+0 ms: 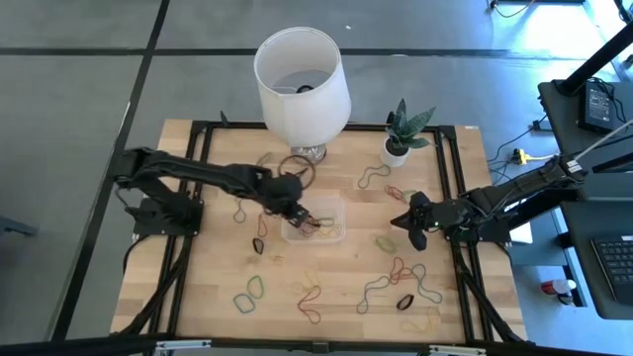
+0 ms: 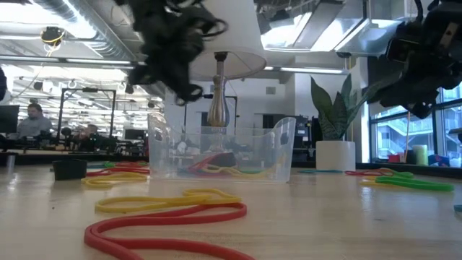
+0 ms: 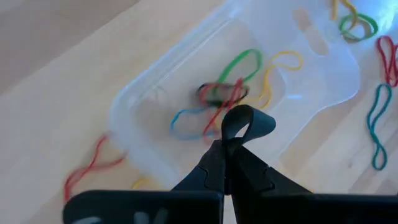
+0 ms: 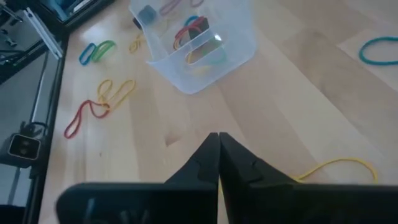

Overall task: Pick and place rubber bands into bin
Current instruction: Put the top left black rubber band into the transparent bin, then put the red rubber band into the transparent bin

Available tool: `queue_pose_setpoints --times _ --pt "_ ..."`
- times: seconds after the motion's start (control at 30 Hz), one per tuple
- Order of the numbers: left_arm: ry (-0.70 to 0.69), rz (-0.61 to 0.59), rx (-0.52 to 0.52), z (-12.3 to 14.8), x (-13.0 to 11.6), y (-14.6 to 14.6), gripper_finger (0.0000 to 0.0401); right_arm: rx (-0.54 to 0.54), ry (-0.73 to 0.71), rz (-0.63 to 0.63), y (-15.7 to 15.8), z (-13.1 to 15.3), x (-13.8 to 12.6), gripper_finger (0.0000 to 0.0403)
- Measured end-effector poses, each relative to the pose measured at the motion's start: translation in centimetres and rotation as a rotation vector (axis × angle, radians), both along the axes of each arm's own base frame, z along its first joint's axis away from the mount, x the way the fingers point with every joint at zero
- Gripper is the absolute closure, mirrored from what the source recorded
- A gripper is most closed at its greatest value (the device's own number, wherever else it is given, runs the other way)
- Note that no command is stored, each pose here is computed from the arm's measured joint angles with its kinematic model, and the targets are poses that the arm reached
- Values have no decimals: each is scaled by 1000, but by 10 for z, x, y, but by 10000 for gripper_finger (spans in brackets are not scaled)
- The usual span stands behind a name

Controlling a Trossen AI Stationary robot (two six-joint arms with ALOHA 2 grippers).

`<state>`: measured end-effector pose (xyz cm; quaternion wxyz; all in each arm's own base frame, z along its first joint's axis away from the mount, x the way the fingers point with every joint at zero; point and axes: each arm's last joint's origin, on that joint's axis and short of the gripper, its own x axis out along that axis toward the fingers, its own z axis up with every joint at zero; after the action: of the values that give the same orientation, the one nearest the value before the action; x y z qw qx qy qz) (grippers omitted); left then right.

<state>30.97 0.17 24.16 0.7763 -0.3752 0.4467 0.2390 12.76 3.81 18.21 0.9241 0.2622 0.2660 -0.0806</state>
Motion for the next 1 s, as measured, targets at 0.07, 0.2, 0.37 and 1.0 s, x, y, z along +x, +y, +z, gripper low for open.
queue_pose_setpoints --times 0.07,0.2,0.37,1.0 --pt "39 -27 25 -2 14 2 399 1 0 -1 0 0 0 395" --pt "233 -40 39 -18 26 8 396 30 -4 -7 0 0 0 395" --pt "298 -54 -9 -30 33 10 362 62 4 28 2 0 0 395" --pt "267 -92 107 0 16 20 278 134 5 19 3 1 0 395"
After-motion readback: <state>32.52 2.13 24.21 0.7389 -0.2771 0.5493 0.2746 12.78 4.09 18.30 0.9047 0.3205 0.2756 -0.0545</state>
